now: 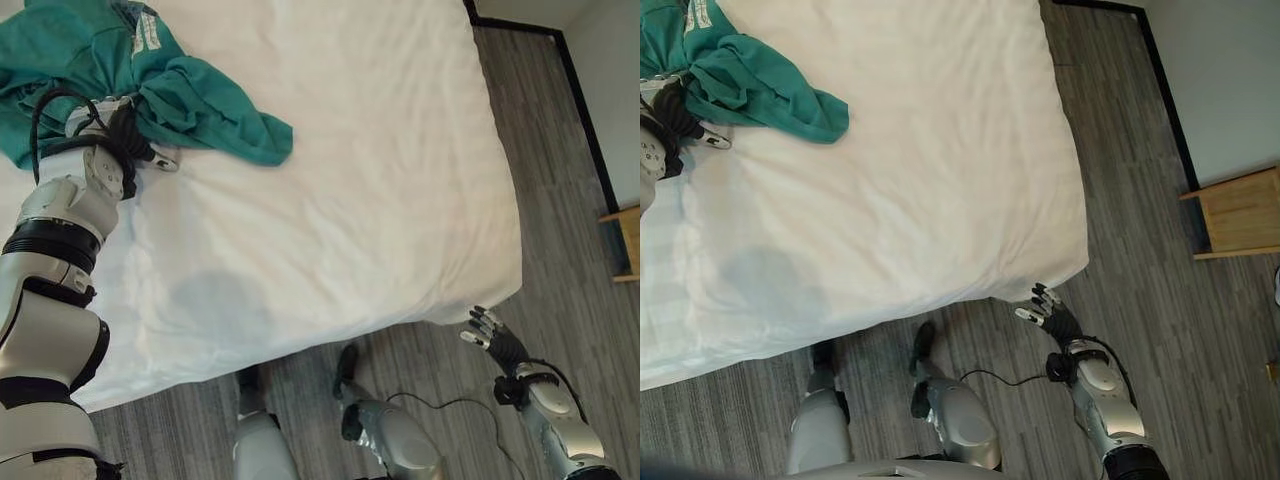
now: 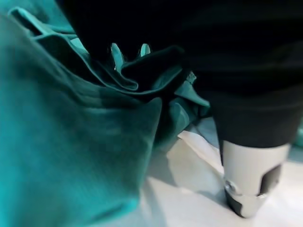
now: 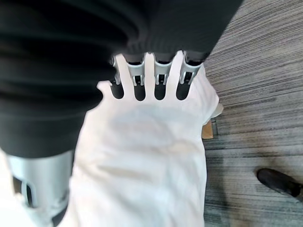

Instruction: Pick up bed clothes into laundry basket.

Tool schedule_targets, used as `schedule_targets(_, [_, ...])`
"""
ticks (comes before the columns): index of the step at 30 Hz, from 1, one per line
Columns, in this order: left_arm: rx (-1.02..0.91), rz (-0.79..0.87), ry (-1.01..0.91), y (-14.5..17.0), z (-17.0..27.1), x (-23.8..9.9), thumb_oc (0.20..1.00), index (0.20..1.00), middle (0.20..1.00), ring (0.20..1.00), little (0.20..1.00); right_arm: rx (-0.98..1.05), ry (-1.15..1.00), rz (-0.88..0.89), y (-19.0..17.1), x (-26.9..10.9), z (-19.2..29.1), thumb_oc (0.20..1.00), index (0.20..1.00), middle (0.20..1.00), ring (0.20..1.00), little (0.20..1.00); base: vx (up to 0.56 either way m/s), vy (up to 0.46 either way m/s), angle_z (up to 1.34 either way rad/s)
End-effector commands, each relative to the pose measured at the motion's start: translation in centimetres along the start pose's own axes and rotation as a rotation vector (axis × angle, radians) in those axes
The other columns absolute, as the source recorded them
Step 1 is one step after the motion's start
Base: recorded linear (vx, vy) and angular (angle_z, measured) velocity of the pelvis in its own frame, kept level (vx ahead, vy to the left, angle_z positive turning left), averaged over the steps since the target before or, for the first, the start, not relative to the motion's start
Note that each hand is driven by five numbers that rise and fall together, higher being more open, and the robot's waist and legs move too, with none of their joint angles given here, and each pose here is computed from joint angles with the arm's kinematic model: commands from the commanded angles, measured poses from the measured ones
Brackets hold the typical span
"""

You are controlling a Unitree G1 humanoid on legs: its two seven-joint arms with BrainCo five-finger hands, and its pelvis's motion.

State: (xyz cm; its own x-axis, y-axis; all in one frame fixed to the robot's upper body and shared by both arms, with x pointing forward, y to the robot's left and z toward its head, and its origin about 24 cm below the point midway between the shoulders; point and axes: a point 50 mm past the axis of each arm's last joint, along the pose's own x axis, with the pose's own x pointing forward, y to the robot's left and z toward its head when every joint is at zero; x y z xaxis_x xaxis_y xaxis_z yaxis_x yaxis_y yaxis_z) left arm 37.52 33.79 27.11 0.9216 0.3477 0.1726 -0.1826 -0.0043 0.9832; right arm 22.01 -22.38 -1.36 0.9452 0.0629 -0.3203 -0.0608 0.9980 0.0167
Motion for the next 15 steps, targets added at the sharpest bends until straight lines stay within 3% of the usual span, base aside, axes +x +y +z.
schedule_targets(1, [0.124, -0.069, 0.181, -1.3, -4.1, -0.5, 0.661, 0.661, 0.661, 0.661, 0.661, 0.007, -0.076, -0.008, -0.6, -0.4, 1.2, 1.0, 1.0, 1.0, 1.0, 1.0, 0.0, 0.0, 0.0])
schedule_targets(2, [0.123, -0.078, 0.191, -1.7, -4.4, -0.6, 0.319, 0.319, 0.319, 0.319, 0.319, 0.007, -0.076, -0.003, -0.5, -0.4, 1.1, 1.0, 1.0, 1.0, 1.0, 1.0, -0.01, -0.022, -0.04])
schedule_targets(3, [0.127, -0.097, 0.205, -2.2, -4.7, -0.8, 0.2, 0.2, 0.2, 0.2, 0.2, 0.003, -0.075, 0.001, -0.4, -0.5, 1.1, 1.0, 1.0, 1.0, 1.0, 1.0, -0.01, -0.019, -0.04])
schedule_targets(12, [0.066, -0.167, 0.205, -5.0, -5.1, -1.5, 0.2, 0.2, 0.2, 0.2, 0.2, -0.005, -0.091, 0.033, -0.1, -0.8, 1.4, 1.0, 1.0, 1.0, 1.0, 1.0, -0.01, -0.029, -0.05])
schedule_targets(15, [-0.141, -0.108, 0.136, -4.6, -4.5, -1.8, 0.2, 0.2, 0.2, 0.2, 0.2, -0.001, -0.07, 0.017, -0.3, -1.0, 0.9, 1.0, 1.0, 1.0, 1.0, 1.0, 0.0, 0.0, 0.0])
